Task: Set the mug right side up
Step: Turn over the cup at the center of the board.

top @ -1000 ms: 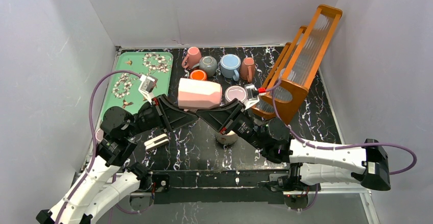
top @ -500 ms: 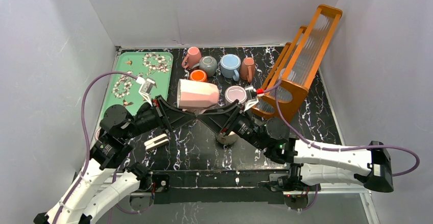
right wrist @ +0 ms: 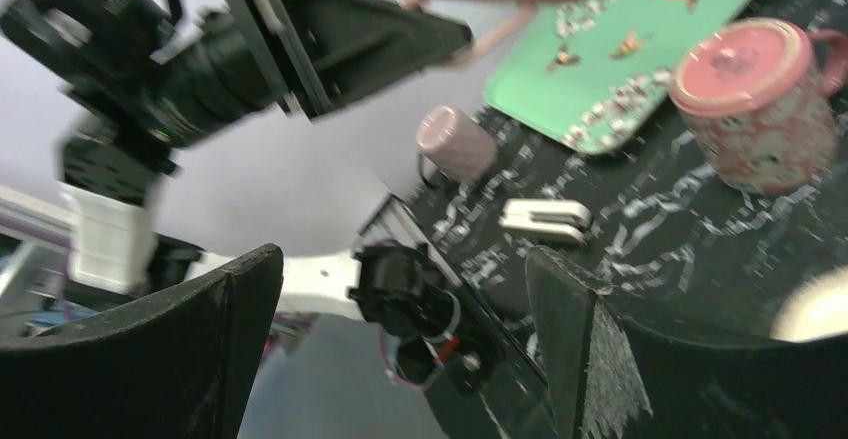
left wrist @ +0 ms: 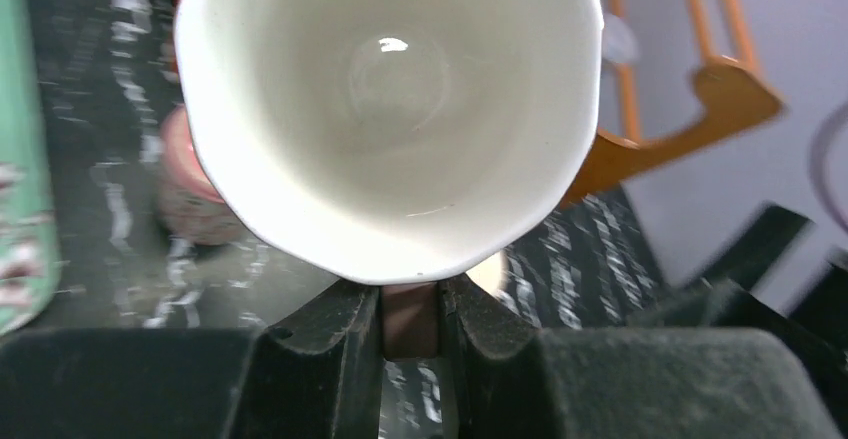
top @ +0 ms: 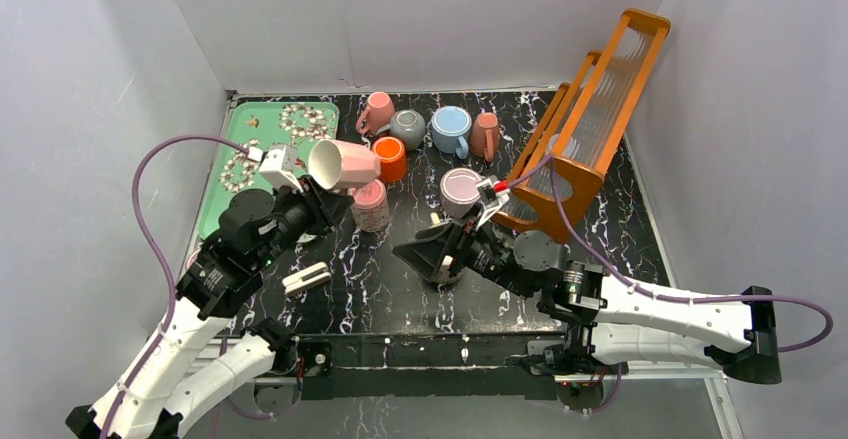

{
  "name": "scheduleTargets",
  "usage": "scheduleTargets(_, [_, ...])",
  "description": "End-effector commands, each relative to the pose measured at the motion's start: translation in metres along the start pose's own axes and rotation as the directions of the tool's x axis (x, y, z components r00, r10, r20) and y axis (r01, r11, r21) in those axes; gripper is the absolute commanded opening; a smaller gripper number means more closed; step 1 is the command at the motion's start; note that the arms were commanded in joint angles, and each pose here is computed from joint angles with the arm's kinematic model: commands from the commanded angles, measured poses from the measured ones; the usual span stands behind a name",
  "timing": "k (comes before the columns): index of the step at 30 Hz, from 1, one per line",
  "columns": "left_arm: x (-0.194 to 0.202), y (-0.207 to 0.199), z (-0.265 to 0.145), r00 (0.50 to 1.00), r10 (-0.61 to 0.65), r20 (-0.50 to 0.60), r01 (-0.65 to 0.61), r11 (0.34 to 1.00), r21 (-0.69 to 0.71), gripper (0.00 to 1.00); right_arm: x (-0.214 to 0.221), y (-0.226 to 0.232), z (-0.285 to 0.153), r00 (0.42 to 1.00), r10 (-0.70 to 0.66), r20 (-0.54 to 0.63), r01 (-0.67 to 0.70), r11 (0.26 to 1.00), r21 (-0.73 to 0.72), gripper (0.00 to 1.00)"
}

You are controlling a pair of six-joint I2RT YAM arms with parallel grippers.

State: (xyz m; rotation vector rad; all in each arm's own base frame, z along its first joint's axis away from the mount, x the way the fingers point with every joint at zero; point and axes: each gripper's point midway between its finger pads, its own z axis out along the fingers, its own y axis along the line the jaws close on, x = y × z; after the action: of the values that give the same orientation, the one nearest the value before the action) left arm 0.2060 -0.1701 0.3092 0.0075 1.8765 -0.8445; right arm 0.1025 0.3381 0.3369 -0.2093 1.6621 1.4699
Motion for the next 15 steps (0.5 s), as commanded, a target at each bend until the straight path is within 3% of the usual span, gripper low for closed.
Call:
scheduleTargets(1, [-0.068, 0.035, -0.013, 0.965, 0.156, 0.212, -0.094, 0.956, -0.278, 0.0, 0.007, -0.013, -0.009, 0.991, -0.093, -0.091, 0.101, 0.991, 0.09, 0.99])
scheduleTargets(4, [-0.075, 0.066, -0.007, 0.954, 0.264, 0.144, -0.17, 0.868, -0.467, 0.0, 0.014, -0.02, -0.011, 0.982, -0.127, -0.141, 0.143, 0.984, 0.11, 0.99])
scheduleTargets(5, [-0.08, 0.087, 0.003, 0.937, 0.341, 0.071, -0.237, 0.774, -0.587, 0.0, 0.024, -0.03, -0.015, 0.964, -0.164, -0.209, 0.195, 0.971, 0.139, 0.99])
scheduleTargets(7, [-0.088, 0.095, 0.011, 0.922, 0.384, 0.041, -0.271, 0.718, -0.642, 0.0, 0.029, -0.035, -0.017, 0.949, -0.189, -0.251, 0.232, 0.961, 0.152, 0.99])
scheduleTargets(12, [-0.102, 0.108, 0.044, 0.896, 0.443, -0.034, -0.332, 0.617, -0.713, 0.0, 0.038, -0.05, -0.022, 0.915, -0.237, -0.327, 0.308, 0.933, 0.187, 0.99])
scheduleTargets(15, [-0.106, 0.127, 0.071, 0.91, 0.41, -0.065, -0.33, 0.619, -0.712, 0.0, 0.039, -0.055, -0.025, 0.909, -0.25, -0.333, 0.325, 0.926, 0.192, 0.99])
